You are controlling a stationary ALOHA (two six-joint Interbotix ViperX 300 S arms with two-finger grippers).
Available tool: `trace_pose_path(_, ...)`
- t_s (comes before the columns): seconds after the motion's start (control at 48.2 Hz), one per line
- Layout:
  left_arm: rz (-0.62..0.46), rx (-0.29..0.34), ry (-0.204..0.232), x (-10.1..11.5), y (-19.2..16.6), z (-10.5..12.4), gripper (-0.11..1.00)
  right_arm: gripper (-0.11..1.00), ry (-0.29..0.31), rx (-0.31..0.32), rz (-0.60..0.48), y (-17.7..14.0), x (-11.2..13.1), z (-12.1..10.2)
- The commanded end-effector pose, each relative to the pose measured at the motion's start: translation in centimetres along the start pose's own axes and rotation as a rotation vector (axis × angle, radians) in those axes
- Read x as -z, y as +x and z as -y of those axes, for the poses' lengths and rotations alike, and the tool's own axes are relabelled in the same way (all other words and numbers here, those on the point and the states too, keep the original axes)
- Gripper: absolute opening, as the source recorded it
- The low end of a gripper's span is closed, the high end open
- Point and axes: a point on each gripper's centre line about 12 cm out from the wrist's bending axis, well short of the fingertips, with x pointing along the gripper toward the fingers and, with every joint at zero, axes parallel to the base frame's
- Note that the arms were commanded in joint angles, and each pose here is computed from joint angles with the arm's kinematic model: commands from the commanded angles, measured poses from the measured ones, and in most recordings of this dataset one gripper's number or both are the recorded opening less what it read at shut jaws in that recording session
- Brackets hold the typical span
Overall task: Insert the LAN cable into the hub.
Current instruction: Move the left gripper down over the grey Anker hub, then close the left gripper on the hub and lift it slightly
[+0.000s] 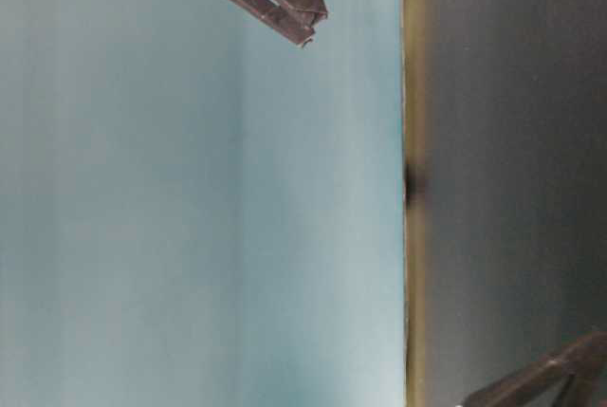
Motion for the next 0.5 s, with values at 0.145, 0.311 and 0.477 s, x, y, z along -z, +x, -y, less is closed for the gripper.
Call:
trace_pose_path(0.145,-0.008,-0.017,-0.001,0.2,0.3,-0.6,0.75,0.81,0.006,-0.006,0.018,0.1,-0.5,-0.2)
trace_pose_path(0.311,-0.019,-0.026,-0.002,0.6,0.5,-0.9,0.75,0.81,0.005,-0.009,0.016,0.1,-0.5,-0.3)
trace_pose_path(0.477,-0.029,-0.029,-0.003,1.0,0.8,-1.0,0.75,0.81,0.01,-0.011,0.016,0.1,-0.5,-0.4)
